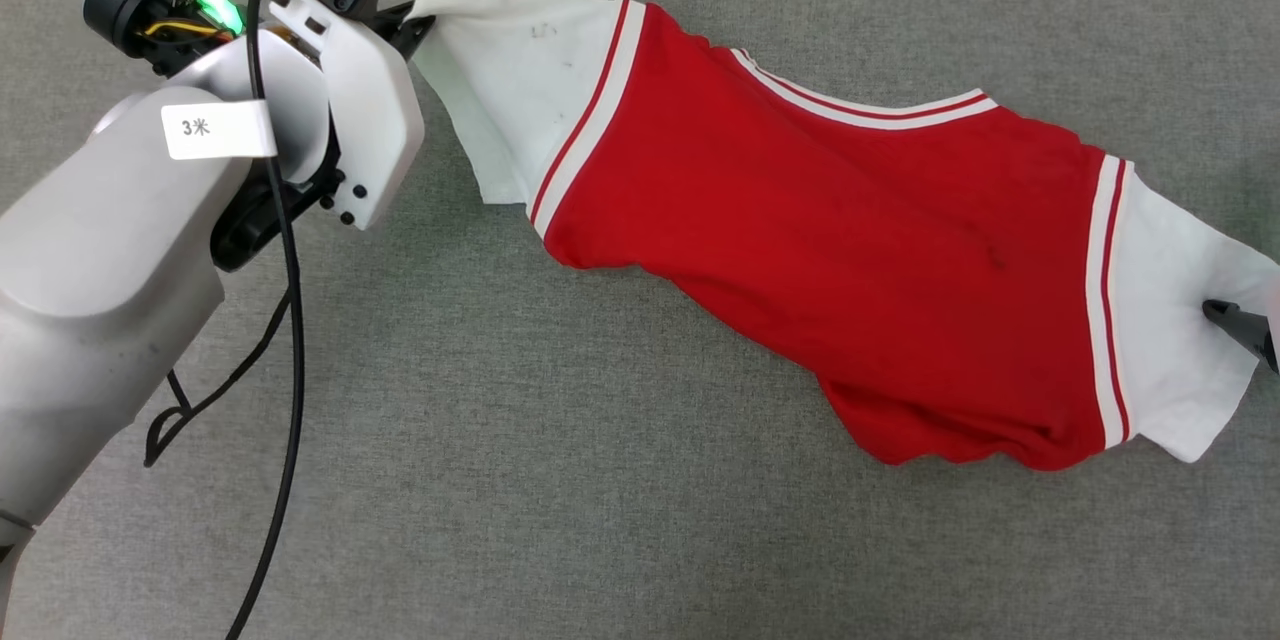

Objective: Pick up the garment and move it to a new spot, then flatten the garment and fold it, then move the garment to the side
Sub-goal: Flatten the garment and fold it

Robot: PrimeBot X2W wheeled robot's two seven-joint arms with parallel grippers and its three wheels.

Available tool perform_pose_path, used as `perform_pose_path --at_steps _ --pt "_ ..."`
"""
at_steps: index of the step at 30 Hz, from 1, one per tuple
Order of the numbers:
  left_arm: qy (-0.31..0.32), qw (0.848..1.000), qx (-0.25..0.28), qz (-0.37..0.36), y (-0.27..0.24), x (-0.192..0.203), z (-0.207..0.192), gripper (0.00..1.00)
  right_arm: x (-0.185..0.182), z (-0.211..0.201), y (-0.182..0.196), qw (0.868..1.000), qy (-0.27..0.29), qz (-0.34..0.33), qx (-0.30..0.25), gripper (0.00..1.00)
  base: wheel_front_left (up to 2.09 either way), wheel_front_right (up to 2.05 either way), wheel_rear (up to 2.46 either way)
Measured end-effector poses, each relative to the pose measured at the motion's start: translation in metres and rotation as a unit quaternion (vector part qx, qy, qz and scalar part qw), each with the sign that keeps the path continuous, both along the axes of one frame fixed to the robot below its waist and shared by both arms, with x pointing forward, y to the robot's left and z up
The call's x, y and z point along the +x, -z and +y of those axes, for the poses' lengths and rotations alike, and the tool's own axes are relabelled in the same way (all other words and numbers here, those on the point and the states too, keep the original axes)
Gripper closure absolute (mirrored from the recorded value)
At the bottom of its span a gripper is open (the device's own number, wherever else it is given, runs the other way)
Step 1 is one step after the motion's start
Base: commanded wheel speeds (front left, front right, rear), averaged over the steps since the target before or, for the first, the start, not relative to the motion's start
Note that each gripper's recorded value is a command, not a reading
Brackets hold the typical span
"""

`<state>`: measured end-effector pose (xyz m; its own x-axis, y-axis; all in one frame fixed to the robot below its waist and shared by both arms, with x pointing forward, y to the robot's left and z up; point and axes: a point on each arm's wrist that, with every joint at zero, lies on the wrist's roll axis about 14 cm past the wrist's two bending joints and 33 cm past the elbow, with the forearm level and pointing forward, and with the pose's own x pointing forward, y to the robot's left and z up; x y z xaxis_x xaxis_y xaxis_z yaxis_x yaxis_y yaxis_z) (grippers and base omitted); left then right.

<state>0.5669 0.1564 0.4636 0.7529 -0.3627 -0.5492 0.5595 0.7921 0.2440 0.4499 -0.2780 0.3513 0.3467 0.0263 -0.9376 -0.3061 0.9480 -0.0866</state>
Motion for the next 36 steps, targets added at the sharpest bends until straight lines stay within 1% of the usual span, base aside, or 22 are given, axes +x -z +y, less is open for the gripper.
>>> perform_pose_path --at_steps 3,7,8,9,13,17,20,23,26,27,31,35,36 --pt "0.002 1.000 0.000 0.004 0.005 0.000 0.000 1.00 -0.001 0.002 0.010 1.000 0.003 0.011 0.006 0.00 0.00 0.00 0.00" --pt "0.005 1.000 -0.001 0.003 0.005 0.001 -0.003 1.00 -0.001 0.004 0.013 1.000 0.005 0.010 0.015 0.00 0.00 0.00 0.00" --pt "0.006 1.000 -0.001 0.002 0.004 0.001 -0.004 1.00 -0.001 0.004 0.012 1.000 0.005 0.006 0.017 0.58 0.00 0.00 0.00" --pt "0.007 1.000 0.000 0.001 0.003 0.000 -0.004 1.00 0.000 0.005 0.011 1.000 0.004 0.003 0.019 1.00 0.00 0.00 0.00" --pt "0.009 1.000 -0.002 -0.010 -0.007 0.000 -0.006 1.00 0.004 0.015 0.002 0.999 0.001 -0.030 0.042 1.00 0.00 0.00 0.00" --pt "0.012 0.999 -0.013 -0.029 -0.022 -0.006 -0.009 1.00 0.010 0.020 -0.015 0.995 0.003 -0.075 0.058 1.00 0.00 0.00 0.00" --pt "0.015 0.998 -0.020 -0.053 -0.041 -0.010 -0.011 1.00 0.014 0.020 -0.035 0.991 0.002 -0.117 0.067 1.00 0.00 0.00 0.00" --pt "0.019 0.996 -0.029 -0.084 -0.064 -0.016 -0.013 1.00 0.023 0.019 -0.067 0.981 0.002 -0.176 0.080 1.00 0.00 0.00 0.00" --pt "0.022 0.992 -0.037 -0.122 -0.094 -0.022 -0.013 1.00 0.030 0.022 -0.104 0.967 -0.011 -0.240 0.090 1.00 0.00 0.00 0.00" --pt "0.024 0.990 -0.041 -0.136 -0.105 -0.024 -0.013 1.00 0.033 0.023 -0.118 0.960 -0.015 -0.265 0.093 1.00 0.00 0.00 0.00" --pt "0.033 0.979 -0.053 -0.194 -0.148 -0.035 -0.016 1.00 0.040 0.020 -0.175 0.925 -0.024 -0.366 0.098 1.00 0.00 0.00 0.00" --pt "0.049 0.964 -0.064 -0.255 -0.194 -0.051 -0.024 1.00 0.037 0.023 -0.221 0.894 -0.034 -0.434 0.105 1.00 0.00 0.00 0.00" --pt "0.052 0.958 -0.069 -0.272 -0.207 -0.055 -0.026 1.00 0.036 0.023 -0.234 0.883 -0.036 -0.456 0.108 1.00 0.00 0.00 0.00"
